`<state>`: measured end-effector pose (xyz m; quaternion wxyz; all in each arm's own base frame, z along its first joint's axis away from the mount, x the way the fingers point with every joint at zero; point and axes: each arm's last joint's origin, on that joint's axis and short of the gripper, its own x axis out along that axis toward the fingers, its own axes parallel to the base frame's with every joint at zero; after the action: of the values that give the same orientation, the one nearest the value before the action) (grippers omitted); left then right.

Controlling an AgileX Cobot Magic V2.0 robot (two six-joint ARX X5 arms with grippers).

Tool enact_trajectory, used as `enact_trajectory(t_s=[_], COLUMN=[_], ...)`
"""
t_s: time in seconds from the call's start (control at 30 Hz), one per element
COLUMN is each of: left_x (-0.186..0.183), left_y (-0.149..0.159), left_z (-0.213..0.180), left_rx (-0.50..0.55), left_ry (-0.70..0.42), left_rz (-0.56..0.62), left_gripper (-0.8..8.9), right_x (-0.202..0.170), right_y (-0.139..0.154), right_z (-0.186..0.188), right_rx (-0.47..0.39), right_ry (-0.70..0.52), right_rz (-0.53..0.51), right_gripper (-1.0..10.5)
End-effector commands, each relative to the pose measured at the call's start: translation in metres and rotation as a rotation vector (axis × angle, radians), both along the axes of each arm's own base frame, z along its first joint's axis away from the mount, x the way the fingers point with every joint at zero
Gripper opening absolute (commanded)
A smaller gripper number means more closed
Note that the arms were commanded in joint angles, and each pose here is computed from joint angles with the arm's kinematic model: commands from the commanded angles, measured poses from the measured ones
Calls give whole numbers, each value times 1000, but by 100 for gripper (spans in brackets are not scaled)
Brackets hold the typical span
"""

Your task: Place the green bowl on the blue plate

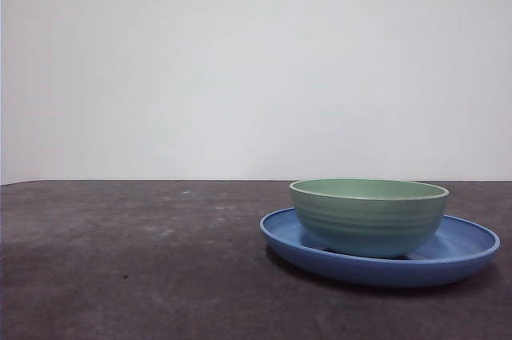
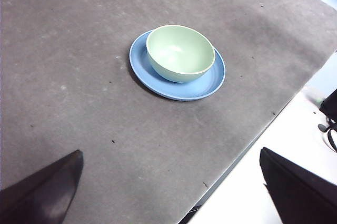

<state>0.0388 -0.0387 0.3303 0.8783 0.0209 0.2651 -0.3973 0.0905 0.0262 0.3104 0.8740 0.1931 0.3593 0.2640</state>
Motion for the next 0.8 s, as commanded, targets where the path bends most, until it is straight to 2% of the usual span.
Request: enact_trajectory(t_s=[0.03, 0.3, 0.53, 0.63, 0.8], left_x=[0, 0, 0, -1, -1], left_y=[-1, 0, 0, 0, 0], left_z=[1, 1, 0, 0, 0], left_rx=[9, 16, 24, 24, 25], left_ry=[-21, -16, -9, -7, -7], left_rz=[-22, -24, -24, -24, -24], left_gripper=[566, 566, 566, 566, 566], right_x=[12, 59, 103, 118, 136], right_y=[1, 5, 5, -1, -12], right_z=[-2, -23, -46, -57, -74], right_rx=[4, -71, -80, -84, -91], right_ry=[84, 225, 289, 320, 362], right_rz=[-23, -45, -71, -95, -131], right_gripper=[607, 606, 604, 512, 480])
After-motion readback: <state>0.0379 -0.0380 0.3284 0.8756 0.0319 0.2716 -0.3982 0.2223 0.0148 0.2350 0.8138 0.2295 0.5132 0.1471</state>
